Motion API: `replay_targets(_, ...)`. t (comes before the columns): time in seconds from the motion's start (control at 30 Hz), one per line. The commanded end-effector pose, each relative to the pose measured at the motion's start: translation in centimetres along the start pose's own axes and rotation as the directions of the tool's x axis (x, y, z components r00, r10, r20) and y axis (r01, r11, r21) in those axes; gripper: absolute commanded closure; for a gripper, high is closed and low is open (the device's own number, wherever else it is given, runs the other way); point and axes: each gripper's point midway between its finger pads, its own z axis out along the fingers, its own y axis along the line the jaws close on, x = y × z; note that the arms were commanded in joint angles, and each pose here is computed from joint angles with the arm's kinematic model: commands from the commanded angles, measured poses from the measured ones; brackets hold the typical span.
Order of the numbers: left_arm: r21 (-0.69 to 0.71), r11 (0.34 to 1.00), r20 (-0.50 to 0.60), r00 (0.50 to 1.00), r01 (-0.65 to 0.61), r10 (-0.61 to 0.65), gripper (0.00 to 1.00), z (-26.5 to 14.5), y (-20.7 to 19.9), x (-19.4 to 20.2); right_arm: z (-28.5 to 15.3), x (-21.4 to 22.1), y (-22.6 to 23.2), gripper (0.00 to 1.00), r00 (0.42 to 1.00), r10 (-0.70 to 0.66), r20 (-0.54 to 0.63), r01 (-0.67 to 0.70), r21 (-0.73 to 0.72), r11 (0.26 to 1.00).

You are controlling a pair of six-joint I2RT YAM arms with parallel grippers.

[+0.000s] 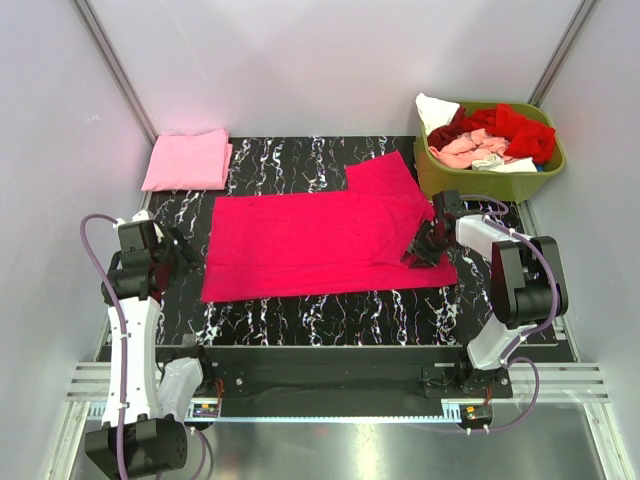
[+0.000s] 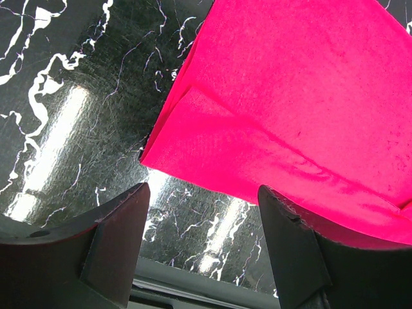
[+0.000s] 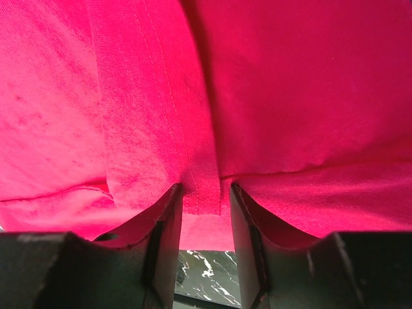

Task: Fold and stack the t-shirts
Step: Fold the tshirt

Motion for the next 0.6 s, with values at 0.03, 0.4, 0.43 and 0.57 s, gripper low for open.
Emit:
replay_targets(0.03, 0.016, 1.000, 0.037, 0.999, 0.001, -0.001, 0.27, 0.0, -0.2, -0.6, -0.6, -0.6, 1.1, 0.60, 0.999, -0.014, 0.046, 0.016, -0.033, 0.999)
replay_targets(0.4, 0.012, 1.000, 0.037, 0.999, 0.001, -0.002, 0.27, 0.1, -0.2, -0.6, -1.3, -2.1, 3.7, 1.00, 0.997, -0.033, 0.070, 0.038, -0.078, 0.996)
replay_targets(0.43, 0.010, 1.000, 0.038, 0.999, 0.000, 0.000, 0.27, 0.1, -0.1, -0.7, -1.3, -2.2, 4.1, 1.00, 0.997, -0.036, 0.072, 0.042, -0.081, 0.996)
replay_targets(0.57, 0.010, 1.000, 0.040, 0.999, 0.003, -0.003, 0.27, 0.1, -0.1, -0.7, -1.2, -2.8, 6.1, 1.00, 0.996, -0.064, 0.062, 0.069, -0.086, 0.994)
